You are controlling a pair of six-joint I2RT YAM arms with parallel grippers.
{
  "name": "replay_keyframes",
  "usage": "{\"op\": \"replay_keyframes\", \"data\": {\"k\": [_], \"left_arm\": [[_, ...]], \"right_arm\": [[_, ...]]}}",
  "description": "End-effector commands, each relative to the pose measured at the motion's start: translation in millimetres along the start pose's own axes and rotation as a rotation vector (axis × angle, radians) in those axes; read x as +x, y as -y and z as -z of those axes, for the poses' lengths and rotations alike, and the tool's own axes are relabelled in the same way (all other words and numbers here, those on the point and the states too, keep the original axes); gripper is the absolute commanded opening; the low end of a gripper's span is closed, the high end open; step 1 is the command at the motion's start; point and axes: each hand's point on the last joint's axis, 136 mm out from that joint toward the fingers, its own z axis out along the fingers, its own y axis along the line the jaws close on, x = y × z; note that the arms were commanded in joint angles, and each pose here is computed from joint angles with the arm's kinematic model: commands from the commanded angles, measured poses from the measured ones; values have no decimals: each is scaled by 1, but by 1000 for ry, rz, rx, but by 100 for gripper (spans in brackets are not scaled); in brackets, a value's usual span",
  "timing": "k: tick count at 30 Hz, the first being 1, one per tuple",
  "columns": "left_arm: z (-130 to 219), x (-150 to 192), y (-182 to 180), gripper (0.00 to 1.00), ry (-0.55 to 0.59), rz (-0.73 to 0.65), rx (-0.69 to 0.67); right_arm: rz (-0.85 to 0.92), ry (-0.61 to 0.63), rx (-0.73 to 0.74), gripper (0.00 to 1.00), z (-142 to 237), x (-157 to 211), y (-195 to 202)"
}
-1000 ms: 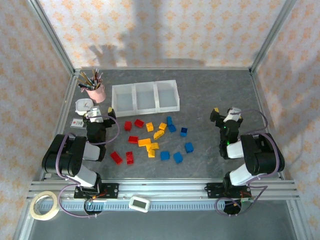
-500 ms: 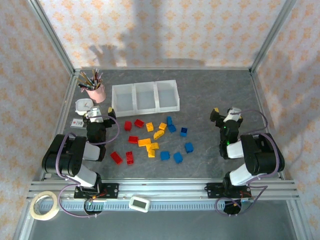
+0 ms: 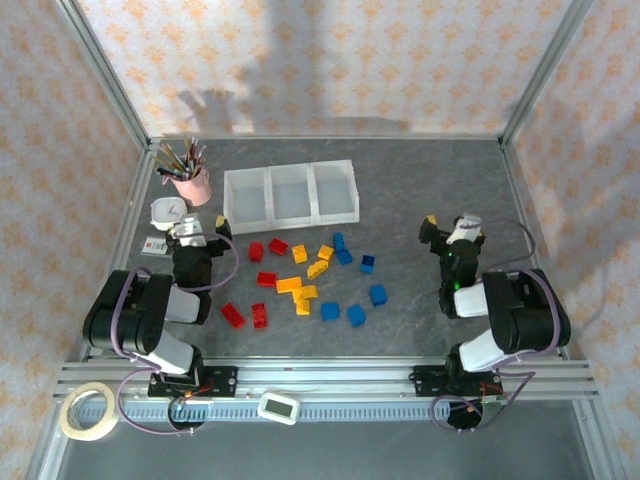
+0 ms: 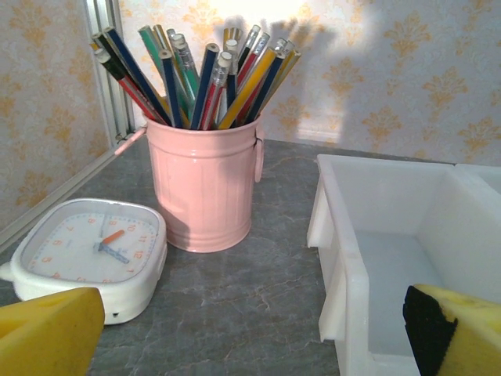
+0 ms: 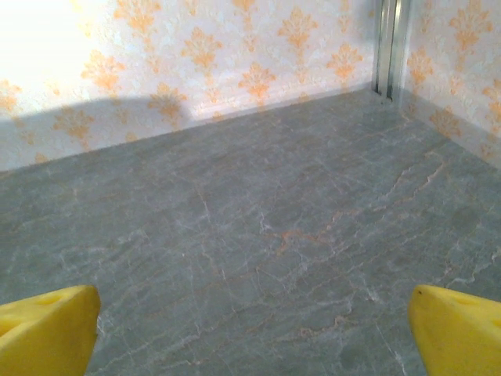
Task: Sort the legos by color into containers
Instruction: Pick up the lego from the middle-left of the table.
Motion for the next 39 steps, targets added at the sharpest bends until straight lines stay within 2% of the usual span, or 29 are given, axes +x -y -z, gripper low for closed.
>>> {"op": "replay_keyframes", "data": {"k": [1, 10, 13, 15, 19, 23, 26, 31, 39], "left_arm": [[11, -27, -2, 99, 97, 18, 6], [17, -44, -2, 99, 40, 114, -1], [15, -59, 1, 100, 6, 174, 4], [14, -70, 6, 99, -29, 225, 17], [17, -79, 12, 99, -70, 346, 39], [26, -73, 10, 99, -72, 494, 50], [31, -68, 15, 99, -113, 509, 75], [39, -54, 20, 99, -254, 517, 71], [64, -24, 60, 99, -471, 465, 181]], "right_arm": [[-3, 50, 5, 100, 7, -18, 2], [-78, 22, 6, 100, 12, -48, -3], [-189, 19, 11, 100, 19, -60, -3], [-312, 13, 71, 100, 25, -65, 7], [-497, -69, 191, 100, 33, -49, 23], [-496, -157, 86, 100, 34, -39, 2], [-486, -213, 39, 100, 34, -35, -8], [-458, -313, -44, 100, 39, -27, -27], [-349, -472, -207, 100, 54, -14, -81]]}}
